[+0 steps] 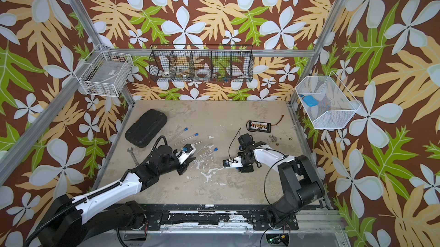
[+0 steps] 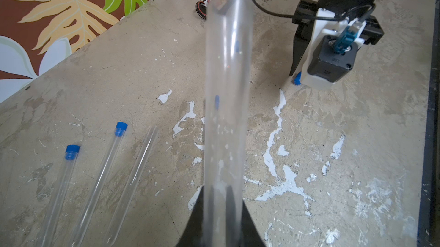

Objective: Insert stoppers into test tubes
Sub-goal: Pick up the stopper from the center of the board.

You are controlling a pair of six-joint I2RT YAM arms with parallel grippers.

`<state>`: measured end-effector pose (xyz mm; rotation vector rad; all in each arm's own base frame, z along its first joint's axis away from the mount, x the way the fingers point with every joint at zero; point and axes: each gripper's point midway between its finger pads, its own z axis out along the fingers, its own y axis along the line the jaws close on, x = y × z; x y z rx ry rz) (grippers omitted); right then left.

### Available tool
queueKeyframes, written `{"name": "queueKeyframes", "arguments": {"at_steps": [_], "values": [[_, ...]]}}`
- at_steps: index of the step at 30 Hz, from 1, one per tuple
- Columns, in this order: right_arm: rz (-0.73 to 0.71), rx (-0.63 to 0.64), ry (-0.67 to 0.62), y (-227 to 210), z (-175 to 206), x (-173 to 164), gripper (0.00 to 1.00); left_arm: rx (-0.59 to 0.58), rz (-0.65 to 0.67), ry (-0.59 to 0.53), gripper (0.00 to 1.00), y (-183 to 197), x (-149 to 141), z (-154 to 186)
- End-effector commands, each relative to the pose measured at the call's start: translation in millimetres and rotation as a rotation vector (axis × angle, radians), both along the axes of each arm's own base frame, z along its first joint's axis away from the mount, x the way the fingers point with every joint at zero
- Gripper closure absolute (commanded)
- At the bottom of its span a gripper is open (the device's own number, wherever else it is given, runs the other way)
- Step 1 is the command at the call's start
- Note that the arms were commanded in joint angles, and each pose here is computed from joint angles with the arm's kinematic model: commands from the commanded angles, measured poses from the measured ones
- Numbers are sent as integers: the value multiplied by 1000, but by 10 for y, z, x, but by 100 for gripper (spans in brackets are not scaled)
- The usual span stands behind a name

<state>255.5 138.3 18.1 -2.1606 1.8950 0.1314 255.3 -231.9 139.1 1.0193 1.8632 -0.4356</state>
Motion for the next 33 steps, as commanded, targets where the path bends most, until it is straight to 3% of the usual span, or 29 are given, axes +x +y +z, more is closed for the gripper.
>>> {"name": "queueKeyframes", "arguments": {"at_steps": [1,27,33], "values": [[-19,-23,10,-42,-30,-3,65,-8,1,-6,100,-2,4,18],[-79,-83,40,-125,-125,10,84,-6,2,-10,100,14,-5,-3],[-132,-43,28,-57,19,82,89,6,-14,-9,100,4,-16,-16]]}}
